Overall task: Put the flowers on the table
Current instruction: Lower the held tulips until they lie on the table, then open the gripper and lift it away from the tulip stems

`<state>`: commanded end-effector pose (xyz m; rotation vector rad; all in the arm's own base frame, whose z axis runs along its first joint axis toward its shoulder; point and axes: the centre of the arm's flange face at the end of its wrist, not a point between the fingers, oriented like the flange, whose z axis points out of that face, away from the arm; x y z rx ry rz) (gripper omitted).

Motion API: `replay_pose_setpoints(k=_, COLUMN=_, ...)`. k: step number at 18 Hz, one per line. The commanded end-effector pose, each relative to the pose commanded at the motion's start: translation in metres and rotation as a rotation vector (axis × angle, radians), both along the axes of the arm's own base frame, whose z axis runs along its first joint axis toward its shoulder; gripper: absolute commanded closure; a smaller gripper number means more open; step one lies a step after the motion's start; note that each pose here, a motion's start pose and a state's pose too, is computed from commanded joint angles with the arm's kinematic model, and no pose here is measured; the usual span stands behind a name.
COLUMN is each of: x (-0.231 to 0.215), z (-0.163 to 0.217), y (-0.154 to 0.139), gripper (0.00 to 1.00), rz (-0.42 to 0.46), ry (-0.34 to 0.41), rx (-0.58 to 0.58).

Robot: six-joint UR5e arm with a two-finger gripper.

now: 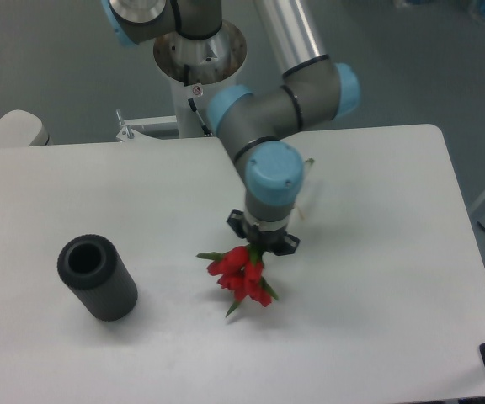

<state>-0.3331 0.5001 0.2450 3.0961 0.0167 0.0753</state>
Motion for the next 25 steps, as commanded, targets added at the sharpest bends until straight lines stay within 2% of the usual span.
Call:
replay_pose_setpoints(k=4, x=0.021, z=-0.005, y=0.001, gripper=0.9, rz=-0.012, ry=-0.01, rx=-0.011)
replay_pose_setpoints(k=6, x=0.026, z=-0.006, y=0.0, gripper=0.81, rz=-0.016, ry=-0.021, rx=-0.005)
replay_pose_setpoints(k=11, x=0.03, z=-0.013, y=0.0, gripper=0.67, rz=-0.028, ry=0.005, rx=0.026)
replay_pose_setpoints(k=12, x=0.029, z=-0.013, y=0.0, gripper=0.51, rz=-0.028, ry=0.007, rx=0.028)
replay_pose_setpoints(k=13, x=0.028, z=-0.014, y=0.0, gripper=0.27, rz=-0.03, ry=0.008, rx=0.029)
replay_pose_setpoints(k=14, x=0.028, z=-0.014, y=0.0, gripper=0.08, rz=-0.03, ry=0.009, rx=0.028)
replay_pose_setpoints(k=15, x=0.027, z=-0.012, y=0.0, gripper=0.0, rz=-0.028, ry=0.01, rx=0.031)
replay_pose_setpoints(k=22, x=0.014, z=-0.001, y=0.0, gripper=0.0, rz=-0.021, ry=0.028, rx=0.048)
replay_pose_setpoints(k=25, x=0.0, z=0.014, y=0.002, gripper=0.0, rz=-0.091, ry=0.051, rx=0.072)
